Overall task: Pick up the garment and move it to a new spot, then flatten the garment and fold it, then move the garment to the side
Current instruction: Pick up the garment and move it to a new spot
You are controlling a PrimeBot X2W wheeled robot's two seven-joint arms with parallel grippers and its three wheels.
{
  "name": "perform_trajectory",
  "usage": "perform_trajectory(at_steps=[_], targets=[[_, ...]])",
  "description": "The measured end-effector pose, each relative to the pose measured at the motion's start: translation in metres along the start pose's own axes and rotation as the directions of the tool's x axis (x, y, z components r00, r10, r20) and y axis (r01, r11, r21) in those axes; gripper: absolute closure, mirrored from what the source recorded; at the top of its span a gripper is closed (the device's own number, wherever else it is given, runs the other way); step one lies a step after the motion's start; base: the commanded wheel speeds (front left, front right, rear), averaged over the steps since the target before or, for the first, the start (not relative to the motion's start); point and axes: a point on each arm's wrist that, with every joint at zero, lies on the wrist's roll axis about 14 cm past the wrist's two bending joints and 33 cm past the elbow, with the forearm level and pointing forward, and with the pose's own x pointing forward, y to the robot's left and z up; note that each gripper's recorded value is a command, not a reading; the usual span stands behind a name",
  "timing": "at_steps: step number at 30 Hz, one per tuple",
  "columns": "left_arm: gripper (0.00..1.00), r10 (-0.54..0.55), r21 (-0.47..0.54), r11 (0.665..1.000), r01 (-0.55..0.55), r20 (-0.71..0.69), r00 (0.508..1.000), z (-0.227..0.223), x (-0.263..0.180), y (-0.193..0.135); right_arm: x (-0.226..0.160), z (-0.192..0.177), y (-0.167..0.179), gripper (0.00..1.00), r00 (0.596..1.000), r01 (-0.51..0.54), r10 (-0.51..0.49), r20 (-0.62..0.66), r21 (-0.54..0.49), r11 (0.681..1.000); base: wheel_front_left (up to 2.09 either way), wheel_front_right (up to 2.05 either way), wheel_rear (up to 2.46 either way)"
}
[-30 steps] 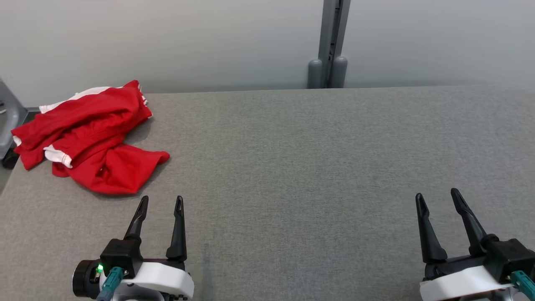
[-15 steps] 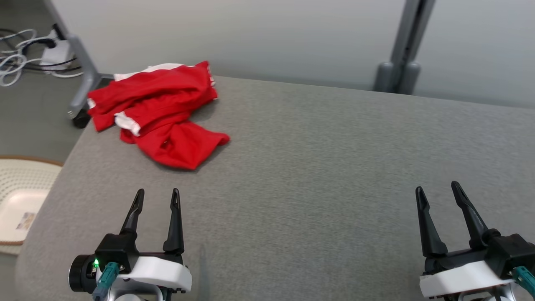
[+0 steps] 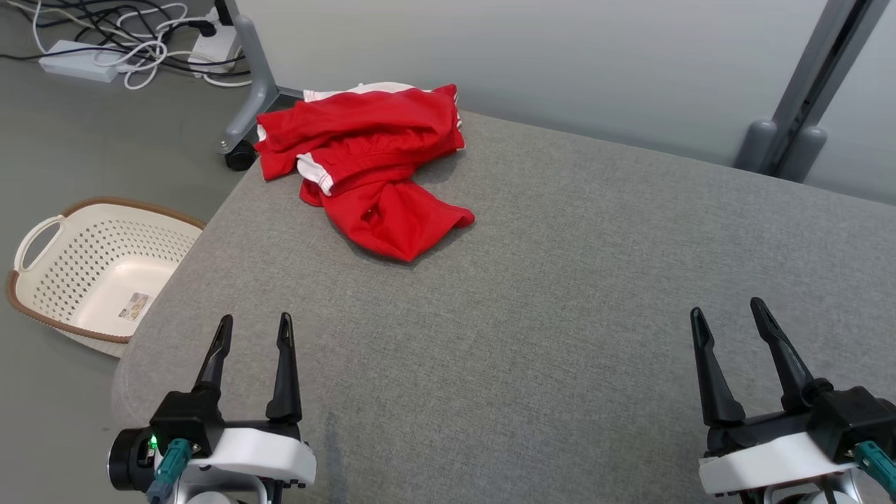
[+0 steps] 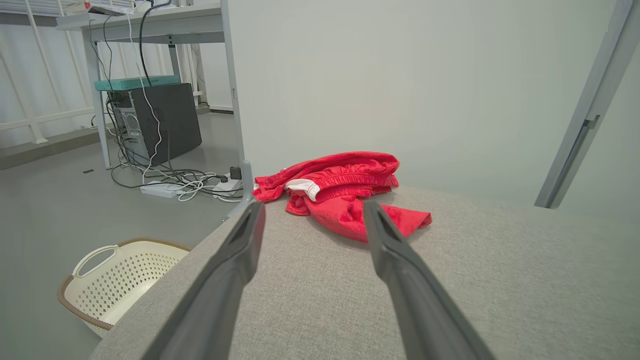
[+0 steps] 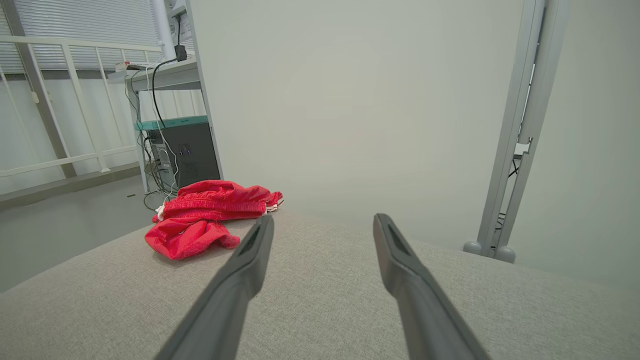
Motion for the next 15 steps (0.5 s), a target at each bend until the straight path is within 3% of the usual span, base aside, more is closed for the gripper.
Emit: perform_trajectory(at_steps=[9,15], targets=[[0.0,0.05,0.007,0.999,-0.05,-0.008,0.999,-0.002,0.006,0.013,0.007,-0.006,-0.003,0.0,1.0,0.0,0.0,-0.005,0.004,1.0,0.0,0.0,0.0],[0.0,0.05,0.056,0.997,-0.055,0.076,0.996,0.025,0.04,0.023,0.015,-0.01,-0.015,0.0,1.0,0.021,-0.021,-0.002,-0.006,1.0,0.0,0.0,0.0]])
